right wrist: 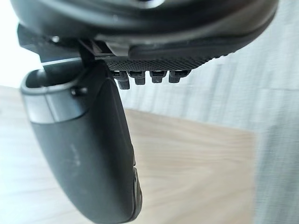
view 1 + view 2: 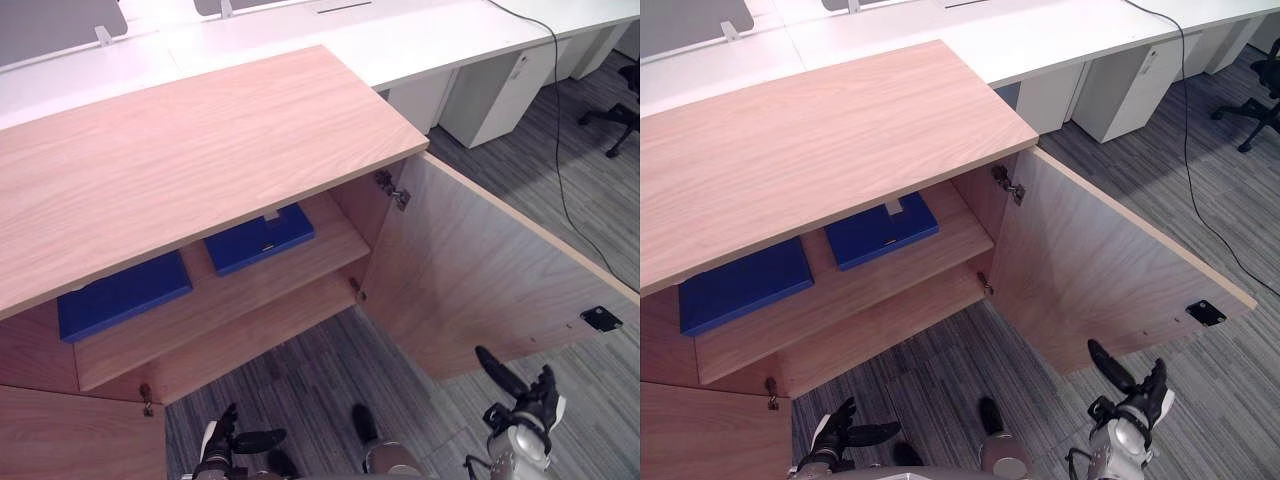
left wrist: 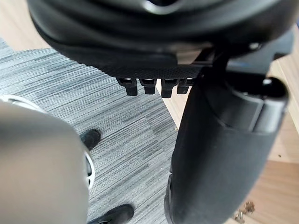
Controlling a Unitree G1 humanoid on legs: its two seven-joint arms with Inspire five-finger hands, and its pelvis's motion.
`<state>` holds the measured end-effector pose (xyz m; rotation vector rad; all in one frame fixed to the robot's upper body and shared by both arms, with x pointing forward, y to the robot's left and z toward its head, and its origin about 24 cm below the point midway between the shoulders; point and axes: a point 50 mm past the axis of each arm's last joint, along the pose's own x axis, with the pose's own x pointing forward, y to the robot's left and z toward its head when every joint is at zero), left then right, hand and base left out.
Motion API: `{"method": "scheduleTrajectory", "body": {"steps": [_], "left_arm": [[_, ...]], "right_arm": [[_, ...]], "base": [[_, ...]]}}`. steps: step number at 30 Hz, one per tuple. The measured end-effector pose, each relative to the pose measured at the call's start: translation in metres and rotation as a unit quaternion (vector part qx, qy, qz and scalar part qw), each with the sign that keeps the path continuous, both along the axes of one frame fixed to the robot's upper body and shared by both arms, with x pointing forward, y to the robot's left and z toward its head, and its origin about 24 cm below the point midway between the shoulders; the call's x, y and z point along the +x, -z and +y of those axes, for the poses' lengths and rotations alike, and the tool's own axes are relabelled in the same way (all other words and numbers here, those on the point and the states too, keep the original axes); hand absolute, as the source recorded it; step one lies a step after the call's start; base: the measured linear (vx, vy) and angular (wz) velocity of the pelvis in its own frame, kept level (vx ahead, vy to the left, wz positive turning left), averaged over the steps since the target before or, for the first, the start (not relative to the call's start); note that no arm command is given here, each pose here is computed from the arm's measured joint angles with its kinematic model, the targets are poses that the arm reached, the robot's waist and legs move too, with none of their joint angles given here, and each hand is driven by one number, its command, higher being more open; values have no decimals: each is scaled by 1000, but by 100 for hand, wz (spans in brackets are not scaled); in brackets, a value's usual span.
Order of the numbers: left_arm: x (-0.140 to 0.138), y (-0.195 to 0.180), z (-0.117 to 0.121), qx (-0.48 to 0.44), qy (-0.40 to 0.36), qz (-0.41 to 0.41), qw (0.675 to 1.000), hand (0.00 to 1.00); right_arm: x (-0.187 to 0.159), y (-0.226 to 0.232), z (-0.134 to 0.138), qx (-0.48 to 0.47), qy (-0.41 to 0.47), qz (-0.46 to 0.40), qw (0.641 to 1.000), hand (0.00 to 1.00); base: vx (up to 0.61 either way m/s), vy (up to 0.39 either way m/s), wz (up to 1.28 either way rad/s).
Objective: Walk over to the cabinet, pick up the folder, carry it to the office cabinet, place the folder inside the office cabinet, then close the office cabinet door
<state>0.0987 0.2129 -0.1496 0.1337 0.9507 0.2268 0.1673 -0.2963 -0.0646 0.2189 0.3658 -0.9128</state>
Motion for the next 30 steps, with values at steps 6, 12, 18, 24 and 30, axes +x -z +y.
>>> {"method": "scheduleTrajectory", "body": {"steps": [6,12,18,24,30], "left_arm": [[-2,0,6,5,-5,3,1000,100],[5,1,-6,-2,26,0,1000,100],[6,1,-7,-3,28,2,1000,100],[9,5,-15,-1,55,20,998,100],[25,3,-33,-8,85,5,996,100]], "right_arm": [[11,-16,-18,-21,29,-24,999,100],[19,-32,-41,-65,10,-16,998,100],[43,-45,-24,-84,-52,-43,994,100],[23,-44,40,-54,-125,-87,987,100],[-24,-42,109,-4,-238,-83,968,100]], "base": [[9,-52,9],[-20,-38,3],[-131,-18,-31],[4,-44,-37],[-6,-48,-31]]}}
